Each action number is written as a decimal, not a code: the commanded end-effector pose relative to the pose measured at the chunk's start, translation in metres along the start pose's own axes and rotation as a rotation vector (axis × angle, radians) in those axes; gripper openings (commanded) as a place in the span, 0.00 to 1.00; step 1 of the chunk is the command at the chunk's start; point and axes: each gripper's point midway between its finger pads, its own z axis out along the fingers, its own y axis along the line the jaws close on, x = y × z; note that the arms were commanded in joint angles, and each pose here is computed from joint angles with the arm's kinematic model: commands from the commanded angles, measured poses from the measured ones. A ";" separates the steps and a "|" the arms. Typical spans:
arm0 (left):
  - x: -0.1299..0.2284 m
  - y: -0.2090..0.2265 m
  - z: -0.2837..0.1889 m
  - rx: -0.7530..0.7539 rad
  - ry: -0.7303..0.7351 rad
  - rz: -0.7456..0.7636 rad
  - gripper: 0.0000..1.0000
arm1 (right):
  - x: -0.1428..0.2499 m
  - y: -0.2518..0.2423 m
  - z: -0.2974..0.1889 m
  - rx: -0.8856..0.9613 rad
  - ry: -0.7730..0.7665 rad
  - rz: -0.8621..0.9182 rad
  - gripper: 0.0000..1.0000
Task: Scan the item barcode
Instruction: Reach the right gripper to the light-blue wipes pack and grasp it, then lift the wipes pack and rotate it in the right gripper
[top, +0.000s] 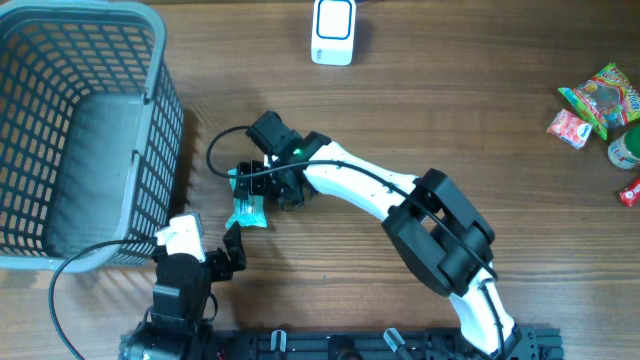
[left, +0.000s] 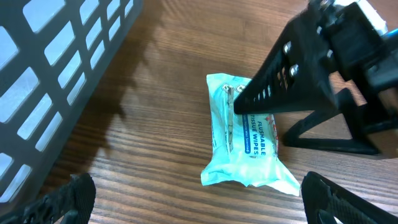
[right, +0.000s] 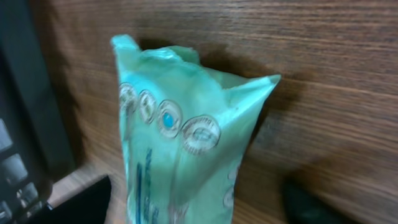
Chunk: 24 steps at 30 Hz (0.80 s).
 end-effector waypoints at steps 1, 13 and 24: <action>0.001 0.003 0.001 -0.014 -0.003 0.005 1.00 | 0.012 -0.033 0.038 0.106 0.038 0.073 0.43; 0.001 0.003 0.001 -0.014 -0.003 0.005 1.00 | 0.040 -0.058 -0.097 0.219 0.169 0.578 0.04; 0.001 0.003 0.001 -0.014 -0.003 0.005 1.00 | 0.070 -0.105 -0.188 0.444 0.260 1.747 0.04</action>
